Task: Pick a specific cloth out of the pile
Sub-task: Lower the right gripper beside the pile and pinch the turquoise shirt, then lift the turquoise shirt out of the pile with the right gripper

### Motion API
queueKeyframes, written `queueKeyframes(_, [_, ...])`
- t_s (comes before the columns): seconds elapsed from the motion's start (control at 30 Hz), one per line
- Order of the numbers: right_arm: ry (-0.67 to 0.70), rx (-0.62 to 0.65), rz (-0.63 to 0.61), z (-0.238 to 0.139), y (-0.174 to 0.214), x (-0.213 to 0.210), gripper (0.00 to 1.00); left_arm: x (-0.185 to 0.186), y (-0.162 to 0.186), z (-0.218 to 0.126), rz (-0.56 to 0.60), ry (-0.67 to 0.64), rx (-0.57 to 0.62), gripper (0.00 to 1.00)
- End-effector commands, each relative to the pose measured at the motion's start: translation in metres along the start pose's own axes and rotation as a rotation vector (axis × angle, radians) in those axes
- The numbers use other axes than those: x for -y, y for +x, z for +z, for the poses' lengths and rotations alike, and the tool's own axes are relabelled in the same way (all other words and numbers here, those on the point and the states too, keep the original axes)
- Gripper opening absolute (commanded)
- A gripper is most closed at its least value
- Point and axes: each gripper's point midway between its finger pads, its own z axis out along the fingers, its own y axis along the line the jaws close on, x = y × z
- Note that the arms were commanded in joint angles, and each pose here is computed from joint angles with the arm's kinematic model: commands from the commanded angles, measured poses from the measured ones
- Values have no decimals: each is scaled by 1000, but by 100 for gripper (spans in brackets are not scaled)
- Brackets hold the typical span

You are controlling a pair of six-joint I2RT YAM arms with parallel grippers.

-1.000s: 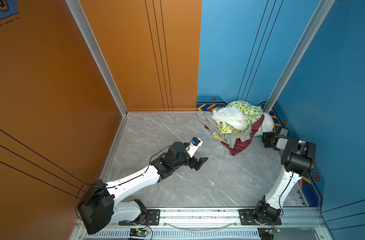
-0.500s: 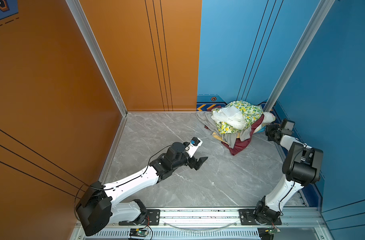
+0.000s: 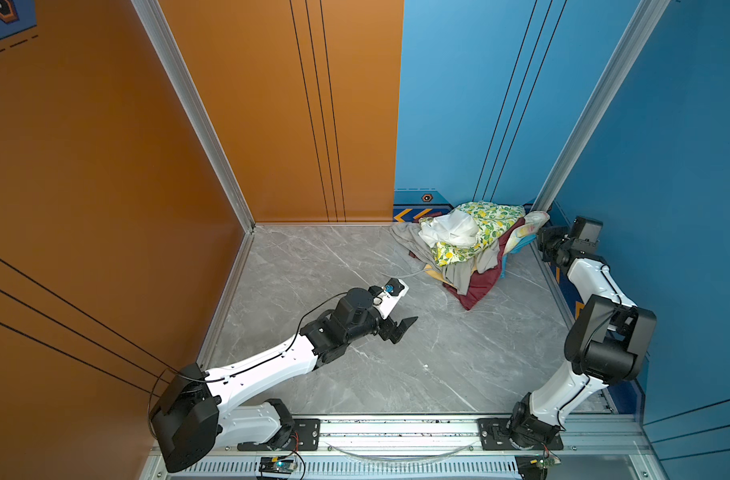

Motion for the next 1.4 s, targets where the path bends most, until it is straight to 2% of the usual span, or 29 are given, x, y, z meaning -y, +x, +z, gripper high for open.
queueKeyframes(0.0, [-147, 84, -72, -36, -22, -66, 0, 3, 14, 1, 29, -9, -40, 94])
queueKeyframes(0.4, [-308, 83, -163, -74, -17, -143, 0, 15, 27, 8, 81, -1, -89, 94])
queueKeyframes(0.93, [-449, 116, -413, -141, 24, -231, 0, 19, 26, 8, 90, 11, -88, 95])
queueKeyframes(1.2, [-458, 110, -495, -158, 39, -245, 0, 20, 29, 10, 87, 14, -98, 95])
queueKeyframes(1.37, [-439, 78, -587, -163, 65, -243, 0, 20, 30, 11, 88, 12, -101, 95])
